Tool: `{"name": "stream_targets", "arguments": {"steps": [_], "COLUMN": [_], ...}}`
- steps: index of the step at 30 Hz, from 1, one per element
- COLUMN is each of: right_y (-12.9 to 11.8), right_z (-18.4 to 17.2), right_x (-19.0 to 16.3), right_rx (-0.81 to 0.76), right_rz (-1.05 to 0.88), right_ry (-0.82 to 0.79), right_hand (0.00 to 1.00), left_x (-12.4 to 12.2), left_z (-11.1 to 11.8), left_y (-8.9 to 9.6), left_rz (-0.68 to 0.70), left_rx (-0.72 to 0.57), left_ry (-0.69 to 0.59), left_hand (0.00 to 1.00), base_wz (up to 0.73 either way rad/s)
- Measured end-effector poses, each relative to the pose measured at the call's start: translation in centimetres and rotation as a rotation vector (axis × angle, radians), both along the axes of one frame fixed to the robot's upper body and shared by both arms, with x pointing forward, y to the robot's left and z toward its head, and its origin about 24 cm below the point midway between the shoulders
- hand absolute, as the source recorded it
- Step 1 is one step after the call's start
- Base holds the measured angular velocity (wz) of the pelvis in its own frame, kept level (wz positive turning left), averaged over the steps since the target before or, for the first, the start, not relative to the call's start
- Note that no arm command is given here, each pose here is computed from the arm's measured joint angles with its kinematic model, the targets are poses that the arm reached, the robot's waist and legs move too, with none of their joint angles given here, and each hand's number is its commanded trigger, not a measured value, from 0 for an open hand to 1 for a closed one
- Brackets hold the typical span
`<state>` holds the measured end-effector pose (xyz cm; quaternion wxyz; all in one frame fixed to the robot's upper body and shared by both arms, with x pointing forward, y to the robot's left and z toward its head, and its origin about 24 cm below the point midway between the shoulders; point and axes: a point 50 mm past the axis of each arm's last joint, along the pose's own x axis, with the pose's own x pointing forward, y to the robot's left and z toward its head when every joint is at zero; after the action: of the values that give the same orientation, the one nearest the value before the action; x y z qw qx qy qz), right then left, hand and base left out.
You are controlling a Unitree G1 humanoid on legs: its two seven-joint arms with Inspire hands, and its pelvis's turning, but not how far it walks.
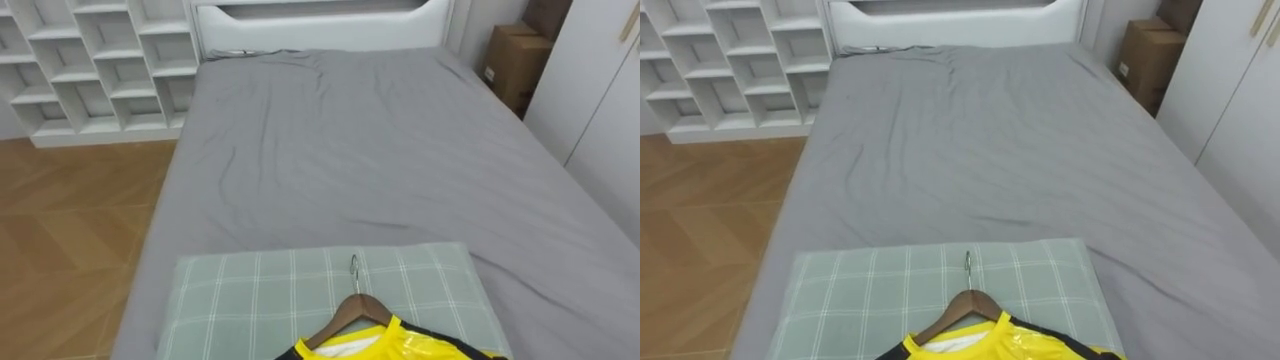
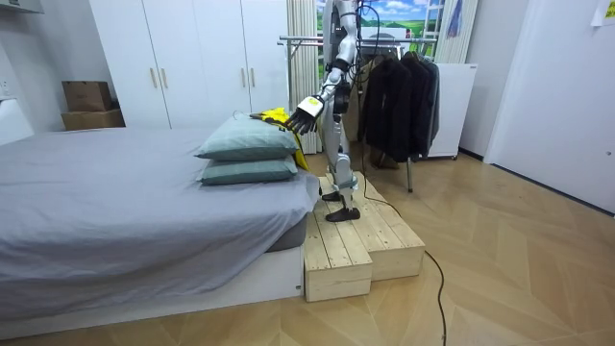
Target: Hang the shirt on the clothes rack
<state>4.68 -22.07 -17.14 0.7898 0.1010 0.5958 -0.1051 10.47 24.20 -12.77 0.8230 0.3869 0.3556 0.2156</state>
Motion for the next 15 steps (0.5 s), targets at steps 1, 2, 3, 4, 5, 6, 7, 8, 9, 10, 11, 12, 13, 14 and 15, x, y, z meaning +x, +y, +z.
{"name": "stream_targets", "arguments": {"steps": [1, 2, 3, 4, 5, 6, 7, 8, 9, 10, 11, 12, 13, 14, 15], "right_y": [0.0, 0.0, 0.0, 0.0, 0.0, 0.0, 0.0, -0.1, -0.1, -0.1, -0.1, -0.1, -0.2, -0.2, -0.3], "right_z": [0.0, 0.0, 0.0, 0.0, 0.0, 0.0, 0.0, 0.1, 0.1, 0.1, 0.1, 0.1, 0.1, 0.2, 0.2], "right_x": [0.0, 0.1, 0.2, 0.2, 0.2, 0.3, 0.3, 0.4, 0.5, 0.6, 0.7, 0.7, 0.8, 0.7, 0.7], "right_rx": [-0.003, -0.007, -0.008, -0.008, -0.009, -0.009, -0.011, -0.016, -0.021, -0.024, -0.026, -0.027, -0.029, -0.031, -0.032], "right_rz": [0.001, 0.006, 0.007, 0.008, 0.01, 0.011, 0.016, 0.028, 0.044, 0.052, 0.053, 0.054, 0.054, 0.054, 0.054], "right_ry": [0.001, 0.001, 0.0, -0.001, -0.001, -0.001, -0.003, -0.008, -0.014, -0.018, -0.026, -0.028, -0.03, -0.031, -0.032], "right_hand": [0.0, 0.0, 0.0, 0.0, 0.0, 0.0, 0.0, 0.0, 0.0, 0.0, 0.0, 0.0, 0.0, 0.0, 0.0], "left_x": [0.3, 0.6, 0.8, 1.2, 1.6, 1.8, 2.6, 3.3, 3.9, 4.1, 4.4, 4.6, 4.9, 5.2, 5.5], "left_z": [0.1, 0.2, 0.3, 0.5, 0.7, 0.9, 1.4, 2.1, 2.5, 2.7, 3.0, 3.1, 3.4, 3.5, 3.6], "left_y": [-0.3, -0.6, -0.8, -1.0, -1.2, -1.3, -1.4, -1.6, -1.8, -1.9, -2.1, -2.2, -2.5, -2.8, -3.1], "left_rz": [-0.029, -0.057, -0.074, -0.107, -0.137, -0.152, -0.179, -0.209, -0.24, -0.253, -0.285, -0.303, -0.346, -0.386, -0.419], "left_rx": [0.003, 0.008, 0.013, 0.026, 0.043, 0.051, 0.066, 0.085, 0.102, 0.11, 0.13, 0.142, 0.163, 0.178, 0.191], "left_ry": [-0.008, -0.016, -0.021, -0.035, -0.051, -0.061, -0.096, -0.137, -0.17, -0.181, -0.197, -0.205, -0.216, -0.218, -0.224], "left_hand": [0.0, 0.0, 0.0, 0.0, 0.0, 0.0, 0.0, 0.0, 0.0, 0.0, 0.0, 0.0, 0.0, 0.0, 0.0], "base_wz": [0.0, 0.0, 0.0, 0.0, 0.0, 0.0, 0.0, 0.0, 0.0, 0.0, 0.0, 0.0, 0.0, 0.0, -0.05]}}
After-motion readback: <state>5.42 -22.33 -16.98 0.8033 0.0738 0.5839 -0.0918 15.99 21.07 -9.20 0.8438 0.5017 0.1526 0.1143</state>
